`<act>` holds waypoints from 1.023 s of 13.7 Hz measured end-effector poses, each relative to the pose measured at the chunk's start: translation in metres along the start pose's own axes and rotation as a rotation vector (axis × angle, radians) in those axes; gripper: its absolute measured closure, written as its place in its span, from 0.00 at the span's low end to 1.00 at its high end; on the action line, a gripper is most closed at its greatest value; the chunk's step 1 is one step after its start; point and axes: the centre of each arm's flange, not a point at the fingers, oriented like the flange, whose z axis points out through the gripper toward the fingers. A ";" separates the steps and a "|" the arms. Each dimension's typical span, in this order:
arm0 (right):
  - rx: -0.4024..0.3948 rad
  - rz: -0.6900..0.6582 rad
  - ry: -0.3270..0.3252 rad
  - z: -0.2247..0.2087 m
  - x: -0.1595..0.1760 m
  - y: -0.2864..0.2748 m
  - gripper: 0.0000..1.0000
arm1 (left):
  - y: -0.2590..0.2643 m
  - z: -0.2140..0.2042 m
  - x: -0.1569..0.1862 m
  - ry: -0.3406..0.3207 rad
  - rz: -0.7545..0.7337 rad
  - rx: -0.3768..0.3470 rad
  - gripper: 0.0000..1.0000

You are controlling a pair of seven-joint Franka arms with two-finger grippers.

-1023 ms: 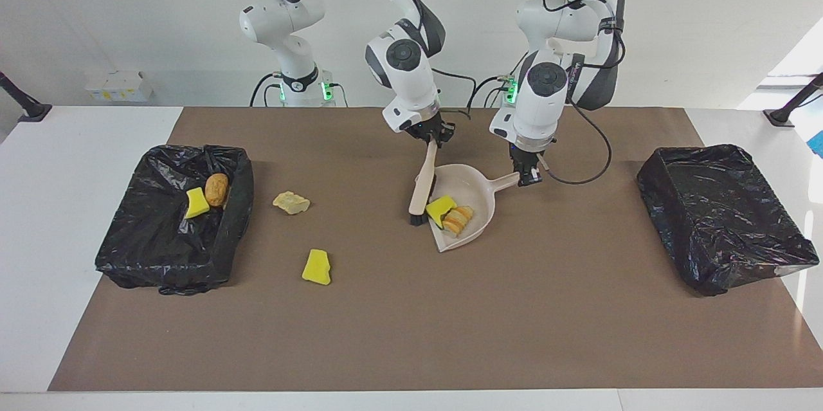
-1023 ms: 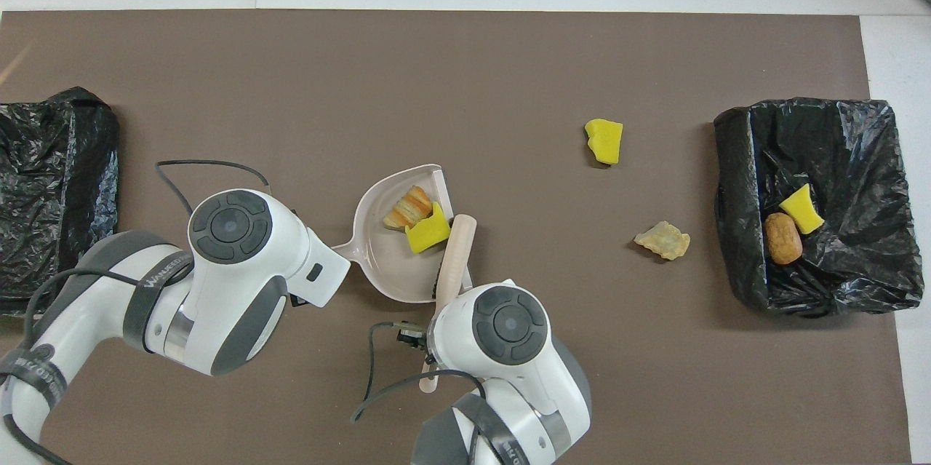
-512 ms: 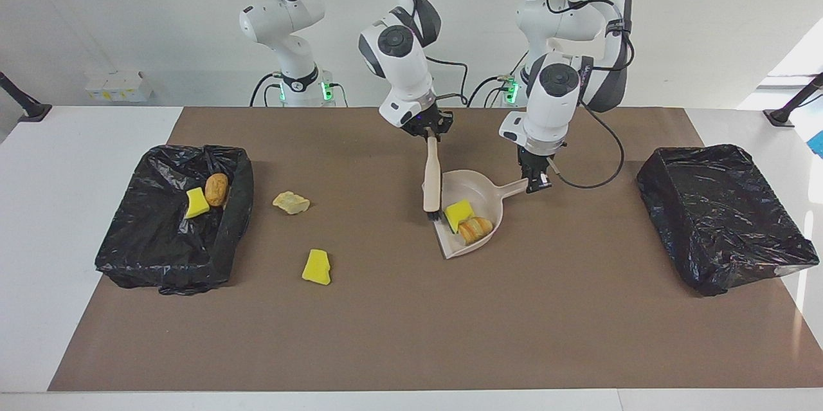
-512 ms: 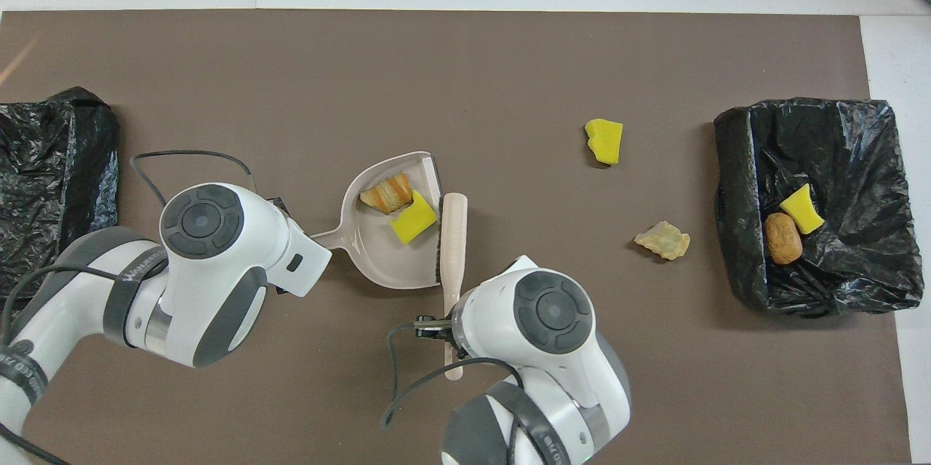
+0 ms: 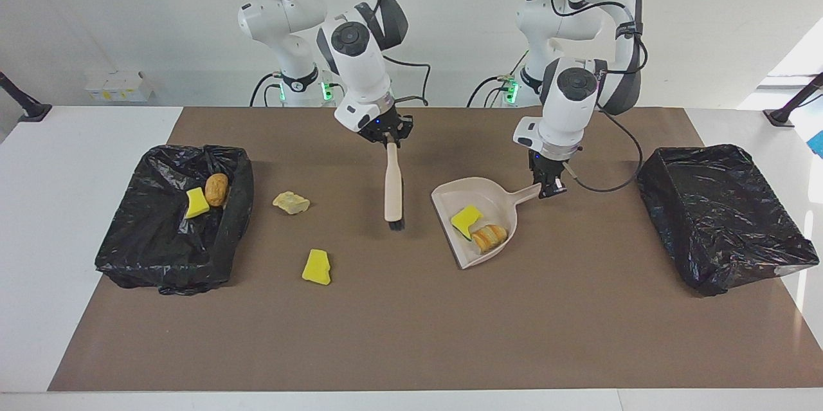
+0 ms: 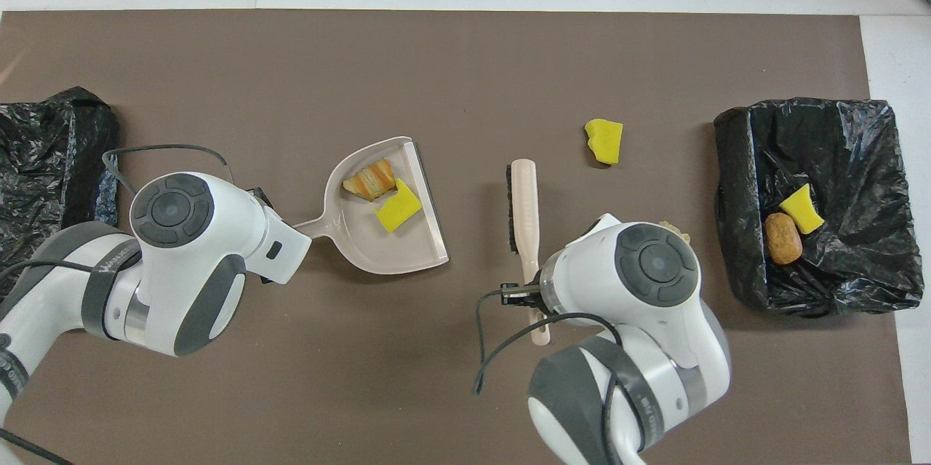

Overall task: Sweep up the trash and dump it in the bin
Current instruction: 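Move the brush with the right gripper toward the farther trash pieces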

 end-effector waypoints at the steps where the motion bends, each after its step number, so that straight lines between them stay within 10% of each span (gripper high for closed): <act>1: -0.010 -0.010 0.004 0.000 0.014 0.032 0.73 | -0.006 -0.003 0.001 0.007 -0.008 0.005 0.68; 5: -0.151 0.007 0.017 -0.001 0.038 0.100 0.73 | -0.024 -0.009 0.008 0.023 -0.029 0.004 0.68; 14: -0.469 0.393 -0.132 0.000 -0.031 0.114 0.73 | -0.027 -0.007 0.013 0.025 -0.043 -0.010 0.68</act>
